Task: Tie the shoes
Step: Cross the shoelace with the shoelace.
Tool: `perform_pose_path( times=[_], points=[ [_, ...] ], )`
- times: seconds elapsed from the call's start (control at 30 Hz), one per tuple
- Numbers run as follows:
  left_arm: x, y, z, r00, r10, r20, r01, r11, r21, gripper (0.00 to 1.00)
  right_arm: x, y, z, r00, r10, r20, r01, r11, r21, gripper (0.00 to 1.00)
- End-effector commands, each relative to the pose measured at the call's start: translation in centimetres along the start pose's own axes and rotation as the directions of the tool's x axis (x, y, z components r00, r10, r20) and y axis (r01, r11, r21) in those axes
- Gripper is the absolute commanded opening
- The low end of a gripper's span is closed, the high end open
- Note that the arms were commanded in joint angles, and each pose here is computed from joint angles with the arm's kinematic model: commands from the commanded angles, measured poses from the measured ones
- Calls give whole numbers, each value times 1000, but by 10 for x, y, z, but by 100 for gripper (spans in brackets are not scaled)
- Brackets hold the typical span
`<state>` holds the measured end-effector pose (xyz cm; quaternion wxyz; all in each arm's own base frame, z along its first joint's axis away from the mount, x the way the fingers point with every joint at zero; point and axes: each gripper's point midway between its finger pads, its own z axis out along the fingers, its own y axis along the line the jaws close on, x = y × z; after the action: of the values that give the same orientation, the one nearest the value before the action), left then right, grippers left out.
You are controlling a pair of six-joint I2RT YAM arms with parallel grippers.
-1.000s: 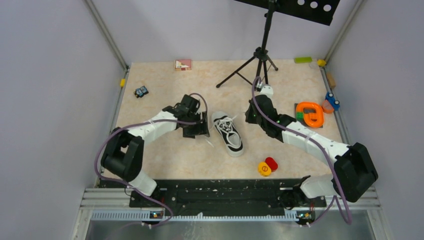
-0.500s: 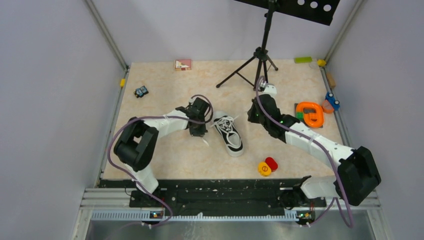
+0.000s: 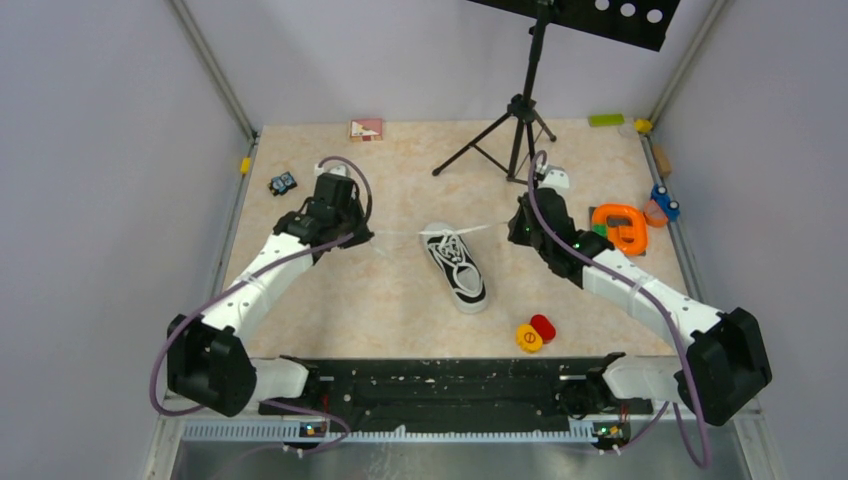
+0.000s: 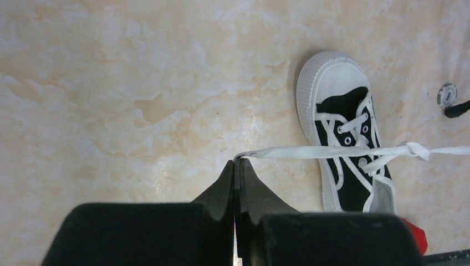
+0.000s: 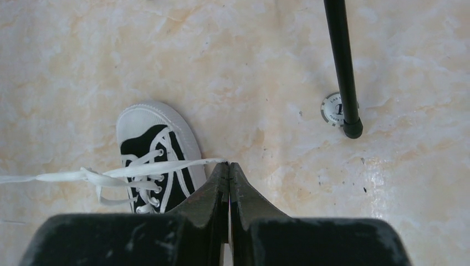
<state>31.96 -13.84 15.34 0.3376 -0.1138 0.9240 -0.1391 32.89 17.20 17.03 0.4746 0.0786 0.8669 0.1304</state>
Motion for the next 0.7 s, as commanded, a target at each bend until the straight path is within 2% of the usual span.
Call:
perform_pose_path(
  times=[0.0,0.43,0.6,0.67],
  points=[
    [15,-3,-17,995,41,-86,-35,997,66,0,-3,-7,3,1000,5,14,-5,1000,25,0],
    [37,20,-36,987,53,-149,-51,999,20,0,21,-45,23,999,27,-41,-22,992,121,0],
    [46,22,-36,984,41,-175,-37,999,26,0,30,-42,29,997,31,-67,-24,994,104,0],
    [46,14,-41,982,57,-182,-44,996,72,0,25,-36,27,998,28,-59,-23,996,81,0]
  ],
)
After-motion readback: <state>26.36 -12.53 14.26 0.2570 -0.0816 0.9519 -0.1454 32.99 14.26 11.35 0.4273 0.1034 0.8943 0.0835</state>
